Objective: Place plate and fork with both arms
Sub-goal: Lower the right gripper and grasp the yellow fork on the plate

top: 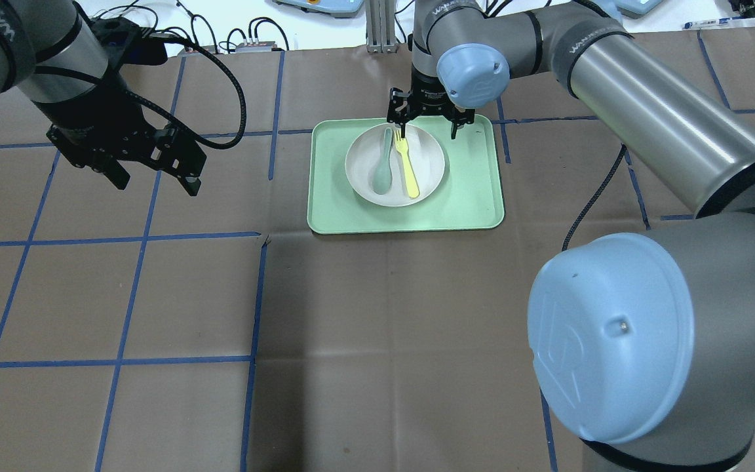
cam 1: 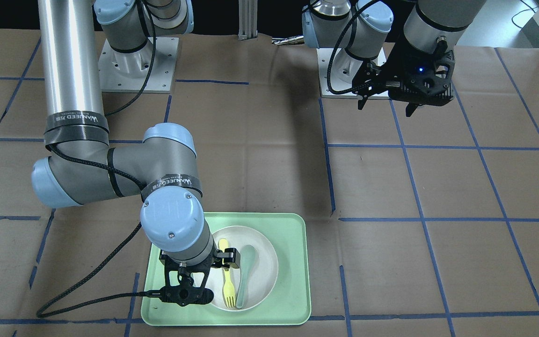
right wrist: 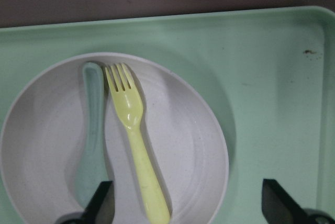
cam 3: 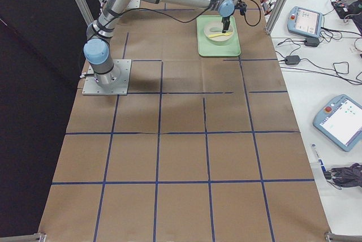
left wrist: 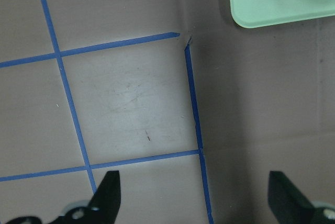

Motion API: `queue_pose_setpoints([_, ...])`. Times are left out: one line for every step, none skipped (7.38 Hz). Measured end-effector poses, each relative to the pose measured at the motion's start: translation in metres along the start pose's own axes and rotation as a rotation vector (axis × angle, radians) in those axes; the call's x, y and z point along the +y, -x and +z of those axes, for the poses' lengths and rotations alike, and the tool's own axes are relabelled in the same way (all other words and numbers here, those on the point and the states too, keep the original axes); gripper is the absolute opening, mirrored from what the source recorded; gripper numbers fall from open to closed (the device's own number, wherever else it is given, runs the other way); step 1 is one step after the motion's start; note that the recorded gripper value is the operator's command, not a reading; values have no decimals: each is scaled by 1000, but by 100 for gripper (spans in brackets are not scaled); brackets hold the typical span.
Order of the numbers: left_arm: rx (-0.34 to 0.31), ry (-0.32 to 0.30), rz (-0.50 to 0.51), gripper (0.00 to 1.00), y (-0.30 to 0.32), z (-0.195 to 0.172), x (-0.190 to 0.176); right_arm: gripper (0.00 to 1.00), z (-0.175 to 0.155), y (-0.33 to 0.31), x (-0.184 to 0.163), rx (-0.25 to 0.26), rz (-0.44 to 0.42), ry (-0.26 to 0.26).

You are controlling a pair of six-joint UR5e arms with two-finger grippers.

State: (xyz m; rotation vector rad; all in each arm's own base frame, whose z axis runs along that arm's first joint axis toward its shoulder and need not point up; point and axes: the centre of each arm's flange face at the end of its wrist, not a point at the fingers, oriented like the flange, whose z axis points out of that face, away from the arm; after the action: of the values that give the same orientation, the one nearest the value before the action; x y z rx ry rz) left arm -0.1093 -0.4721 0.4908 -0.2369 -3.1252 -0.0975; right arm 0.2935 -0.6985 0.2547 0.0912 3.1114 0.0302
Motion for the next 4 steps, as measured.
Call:
queue_pose_setpoints([0,0,0,100,0,0,0,91,13,8,0,0,-9,-1])
queue_pose_setpoints([0,0,0,100,0,0,0,85,25,16,0,6,-20,-3])
queue_pose_setpoints([0,0,0,100,0,0,0,79,35,21,0,16,-28,-5])
queue_pose_setpoints([0,-1,0,100,0,0,0,73,41,23,0,22,-32,-4])
